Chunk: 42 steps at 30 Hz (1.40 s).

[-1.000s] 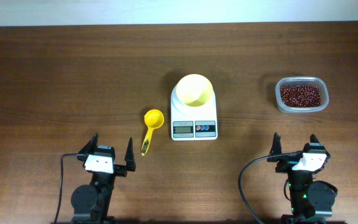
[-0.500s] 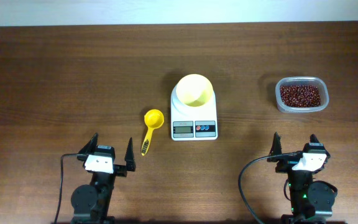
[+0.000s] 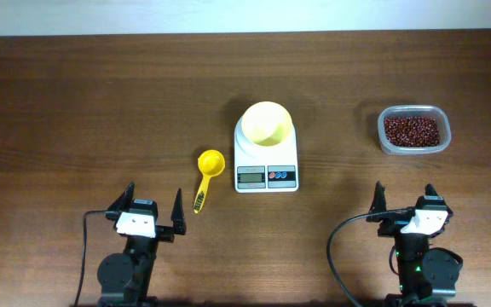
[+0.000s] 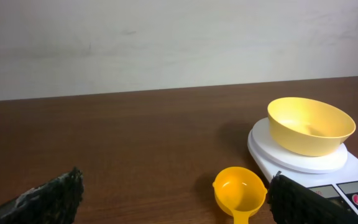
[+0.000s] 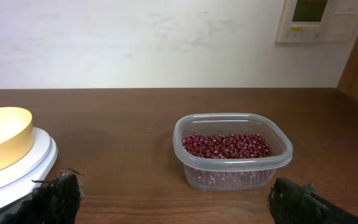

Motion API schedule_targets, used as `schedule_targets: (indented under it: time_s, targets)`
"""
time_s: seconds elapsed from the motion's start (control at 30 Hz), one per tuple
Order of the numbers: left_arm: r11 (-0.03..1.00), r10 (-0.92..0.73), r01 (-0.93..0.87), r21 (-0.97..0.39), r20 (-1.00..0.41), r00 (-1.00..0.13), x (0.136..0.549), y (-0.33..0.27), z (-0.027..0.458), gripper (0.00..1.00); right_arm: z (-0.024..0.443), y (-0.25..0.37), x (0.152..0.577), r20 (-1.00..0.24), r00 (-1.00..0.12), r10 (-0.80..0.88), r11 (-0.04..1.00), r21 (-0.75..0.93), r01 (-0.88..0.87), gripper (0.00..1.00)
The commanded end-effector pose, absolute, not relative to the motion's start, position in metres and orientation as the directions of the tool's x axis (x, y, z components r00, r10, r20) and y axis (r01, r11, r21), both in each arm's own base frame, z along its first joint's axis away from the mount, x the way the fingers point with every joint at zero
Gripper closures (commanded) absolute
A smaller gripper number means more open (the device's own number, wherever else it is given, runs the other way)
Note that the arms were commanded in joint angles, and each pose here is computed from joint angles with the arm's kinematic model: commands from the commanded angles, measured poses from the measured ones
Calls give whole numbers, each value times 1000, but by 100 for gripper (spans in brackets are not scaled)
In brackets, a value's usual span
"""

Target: Scoop item into bowl and weigh 50g on scale

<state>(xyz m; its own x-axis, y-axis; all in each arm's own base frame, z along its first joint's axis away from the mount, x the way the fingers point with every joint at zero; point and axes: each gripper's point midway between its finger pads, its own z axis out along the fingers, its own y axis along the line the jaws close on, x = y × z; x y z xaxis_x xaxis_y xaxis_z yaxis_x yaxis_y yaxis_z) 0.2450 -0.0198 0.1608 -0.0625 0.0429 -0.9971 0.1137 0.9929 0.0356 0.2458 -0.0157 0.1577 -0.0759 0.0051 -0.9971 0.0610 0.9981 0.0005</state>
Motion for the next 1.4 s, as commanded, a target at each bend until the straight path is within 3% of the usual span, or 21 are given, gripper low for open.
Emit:
schedule_targets:
  time_s: [0.0, 0.23, 0.57, 0.77, 1.0, 1.2, 1.37]
  targets:
    - [991, 57, 123, 50, -997, -57, 245, -21, 160, 1, 155, -19, 245, -997, -80, 10, 997, 4, 78, 1]
    - [991, 57, 122, 52, -998, -33, 243, -21, 176, 1, 155, -19, 245, -997, -80, 10, 997, 4, 78, 1]
    - [985, 58, 167, 39, -992, -110, 251, -28, 227, 1, 155, -19, 245, -997, -80, 10, 997, 4, 78, 1]
    - [968, 106, 247, 33, -953, -284, 278, -39, 257, 1, 155, -19, 245, -997, -80, 10, 997, 4, 78, 1]
    - [968, 110, 244, -60, -772, -626, 323, -40, 259, 1, 155, -19, 245, -997, -80, 10, 997, 4, 78, 1]
    - [958, 161, 256, -127, -500, -851, 342, -50, 202, 1, 155, -19, 245, -997, -80, 10, 997, 4, 78, 1]
    - [954, 183, 251, -163, -347, -920, 347, -58, 150, 1, 155, -19, 245, -997, -80, 10, 997, 4, 78, 1]
